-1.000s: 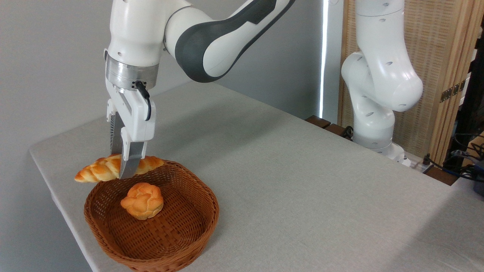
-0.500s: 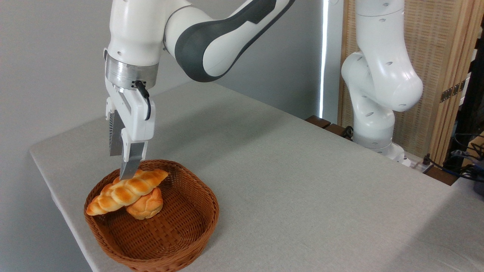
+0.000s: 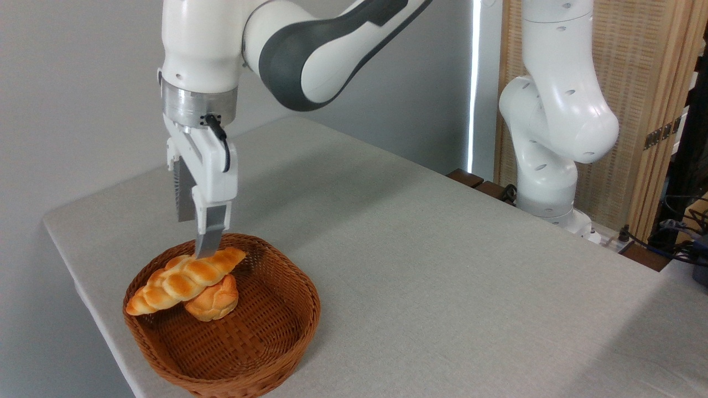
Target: Put bread into the basket
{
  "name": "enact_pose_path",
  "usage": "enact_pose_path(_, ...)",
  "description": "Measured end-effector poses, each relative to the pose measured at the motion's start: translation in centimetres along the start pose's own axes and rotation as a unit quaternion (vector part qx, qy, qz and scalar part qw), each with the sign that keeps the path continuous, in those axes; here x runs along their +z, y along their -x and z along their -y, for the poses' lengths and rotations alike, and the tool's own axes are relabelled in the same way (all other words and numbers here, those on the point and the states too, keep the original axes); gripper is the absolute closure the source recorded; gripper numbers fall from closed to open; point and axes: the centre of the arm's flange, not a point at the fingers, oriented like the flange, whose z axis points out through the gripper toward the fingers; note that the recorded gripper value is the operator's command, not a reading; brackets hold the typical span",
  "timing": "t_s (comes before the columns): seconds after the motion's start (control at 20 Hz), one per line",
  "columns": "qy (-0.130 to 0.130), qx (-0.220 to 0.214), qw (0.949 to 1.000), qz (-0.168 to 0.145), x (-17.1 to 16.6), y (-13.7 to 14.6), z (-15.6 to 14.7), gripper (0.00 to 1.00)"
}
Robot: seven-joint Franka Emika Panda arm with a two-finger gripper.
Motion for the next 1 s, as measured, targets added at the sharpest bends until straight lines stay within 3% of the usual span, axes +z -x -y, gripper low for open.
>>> enact_pose_path(0.15,0.026,-0.003,0.9994,0.025,-2.1,0.7,-0.3,0.00)
enact_pose_path(0.3,0.022,-0.012,0.9965,0.079,-4.5,1.7,0.1,0.00)
enact_pose_path(0.5,0.019,-0.021,0.9913,0.128,-6.4,2.7,-0.4,0.00)
enact_pose_path(0.65,0.009,-0.038,0.9899,0.137,-7.3,3.6,0.2,0.00)
enact_pose_path(1.0,-0.009,-0.074,0.9894,0.124,-10.2,6.5,2.5,0.00)
